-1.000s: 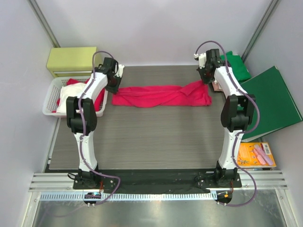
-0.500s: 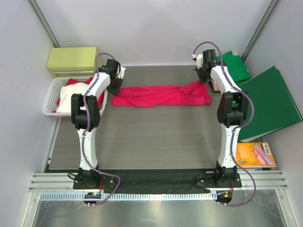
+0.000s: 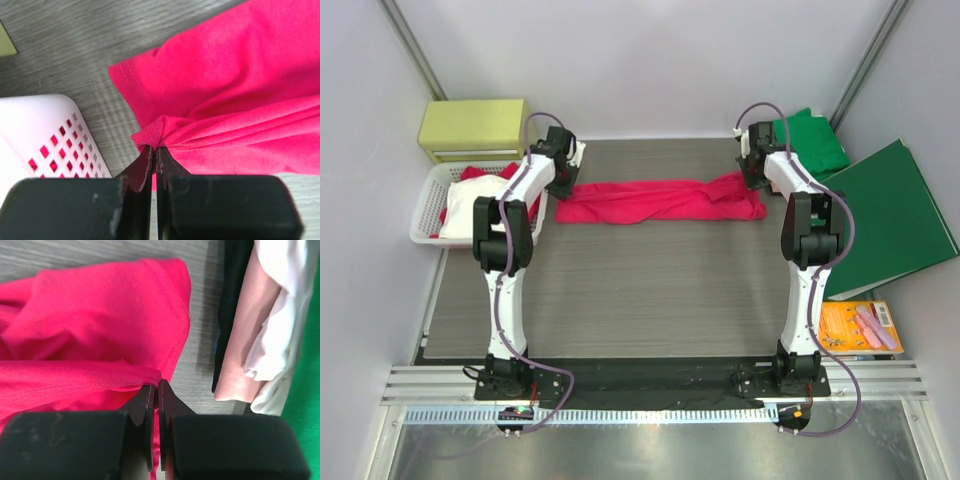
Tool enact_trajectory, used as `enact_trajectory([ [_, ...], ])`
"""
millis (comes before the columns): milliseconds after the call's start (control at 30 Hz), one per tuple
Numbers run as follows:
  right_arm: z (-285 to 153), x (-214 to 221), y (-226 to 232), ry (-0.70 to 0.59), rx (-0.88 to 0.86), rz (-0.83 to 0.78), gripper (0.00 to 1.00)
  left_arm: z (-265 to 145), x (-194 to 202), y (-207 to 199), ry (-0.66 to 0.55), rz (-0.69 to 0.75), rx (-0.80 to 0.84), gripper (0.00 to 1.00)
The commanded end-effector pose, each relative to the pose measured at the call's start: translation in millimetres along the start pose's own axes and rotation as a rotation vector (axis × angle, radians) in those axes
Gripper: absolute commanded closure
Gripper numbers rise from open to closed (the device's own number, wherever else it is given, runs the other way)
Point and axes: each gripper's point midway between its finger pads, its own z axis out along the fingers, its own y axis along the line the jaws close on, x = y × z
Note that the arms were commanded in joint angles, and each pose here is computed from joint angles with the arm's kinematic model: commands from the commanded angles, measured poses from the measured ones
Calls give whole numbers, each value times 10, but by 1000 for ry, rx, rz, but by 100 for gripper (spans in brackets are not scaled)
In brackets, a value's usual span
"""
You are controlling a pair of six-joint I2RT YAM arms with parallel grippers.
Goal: Fold and stack the t-shirts
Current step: Fold the other side of the tshirt into a rectangle
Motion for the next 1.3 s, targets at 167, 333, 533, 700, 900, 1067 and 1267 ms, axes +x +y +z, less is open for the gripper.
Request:
enact_trajectory([
  [167, -328, -385, -266, -140, 91, 45, 51, 30, -175, 155, -46, -6, -51, 93],
  [333, -314, -365, -276, -140, 96, 47, 22, 38, -171, 209, -51, -4, -87, 40],
  [533, -291, -266, -219, -131, 78, 45, 20, -4, -193, 268, -71, -1, -115, 25],
  [700, -389, -260, -205, -149, 67, 45, 20, -29, -208, 296, -71, 0, -133, 23],
  [900, -597, -322, -199, -190, 47, 47, 19, -156, -359, 416, -125, -30, -194, 21],
  [1067, -825, -386, -194, -265, 39, 63, 17, -379, -563, 300, -199, -50, -144, 18],
  [1267, -1104, -307, -135, -312, 9, 53, 15, -783, -751, 232, -295, -50, -138, 14],
])
